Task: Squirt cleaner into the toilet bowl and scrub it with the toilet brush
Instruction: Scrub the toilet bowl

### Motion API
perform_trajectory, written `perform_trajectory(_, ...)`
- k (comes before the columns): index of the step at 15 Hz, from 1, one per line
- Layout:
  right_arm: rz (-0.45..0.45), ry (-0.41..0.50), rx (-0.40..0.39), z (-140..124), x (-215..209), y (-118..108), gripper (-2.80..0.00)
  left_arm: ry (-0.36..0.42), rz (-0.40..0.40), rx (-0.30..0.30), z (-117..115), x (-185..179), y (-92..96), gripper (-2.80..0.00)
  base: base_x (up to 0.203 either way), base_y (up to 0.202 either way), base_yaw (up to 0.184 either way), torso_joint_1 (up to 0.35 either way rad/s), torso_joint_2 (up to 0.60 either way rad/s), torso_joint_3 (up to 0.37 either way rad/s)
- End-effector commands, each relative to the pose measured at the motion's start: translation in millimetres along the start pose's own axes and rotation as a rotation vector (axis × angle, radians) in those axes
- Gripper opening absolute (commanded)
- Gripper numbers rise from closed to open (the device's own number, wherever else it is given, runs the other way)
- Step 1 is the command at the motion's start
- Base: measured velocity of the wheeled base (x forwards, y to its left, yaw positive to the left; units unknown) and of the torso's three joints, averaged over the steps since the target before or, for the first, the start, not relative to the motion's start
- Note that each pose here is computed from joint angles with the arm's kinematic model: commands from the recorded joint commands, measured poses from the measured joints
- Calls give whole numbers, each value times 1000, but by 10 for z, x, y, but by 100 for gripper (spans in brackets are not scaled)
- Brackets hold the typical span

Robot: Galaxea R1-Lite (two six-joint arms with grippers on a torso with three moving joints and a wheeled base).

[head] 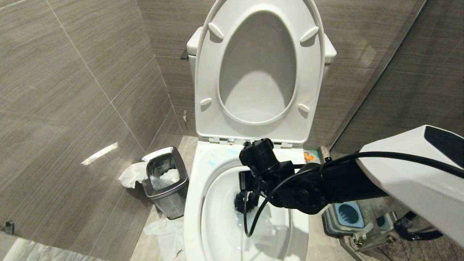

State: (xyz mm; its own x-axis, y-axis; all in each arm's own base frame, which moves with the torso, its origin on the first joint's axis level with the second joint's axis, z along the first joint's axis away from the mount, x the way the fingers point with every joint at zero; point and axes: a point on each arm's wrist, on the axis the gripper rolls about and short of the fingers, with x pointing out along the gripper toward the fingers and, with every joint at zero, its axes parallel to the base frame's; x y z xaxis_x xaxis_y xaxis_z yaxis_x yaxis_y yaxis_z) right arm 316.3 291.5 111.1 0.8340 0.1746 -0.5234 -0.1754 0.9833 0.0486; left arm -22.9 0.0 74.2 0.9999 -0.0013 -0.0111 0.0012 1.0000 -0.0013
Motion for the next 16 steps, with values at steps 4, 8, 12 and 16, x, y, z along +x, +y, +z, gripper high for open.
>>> perform_trajectory(4,59,-152,42,614,-947,-230,-280,1,0,0,0,1,0,-280,0,0,0,0,0,0)
perform_trajectory(8,55,-143,34,636,-1057,-282,-280,1,0,0,0,1,0,-280,0,0,0,0,0,0)
perform_trajectory(12,41,-92,15,488,-813,-204,-280,1,1,0,0,1,0,-280,0,0,0,0,0,0)
perform_trajectory(16,12,-12,18,211,-422,-101,-280,1,0,0,0,1,0,-280,0,0,0,0,0,0)
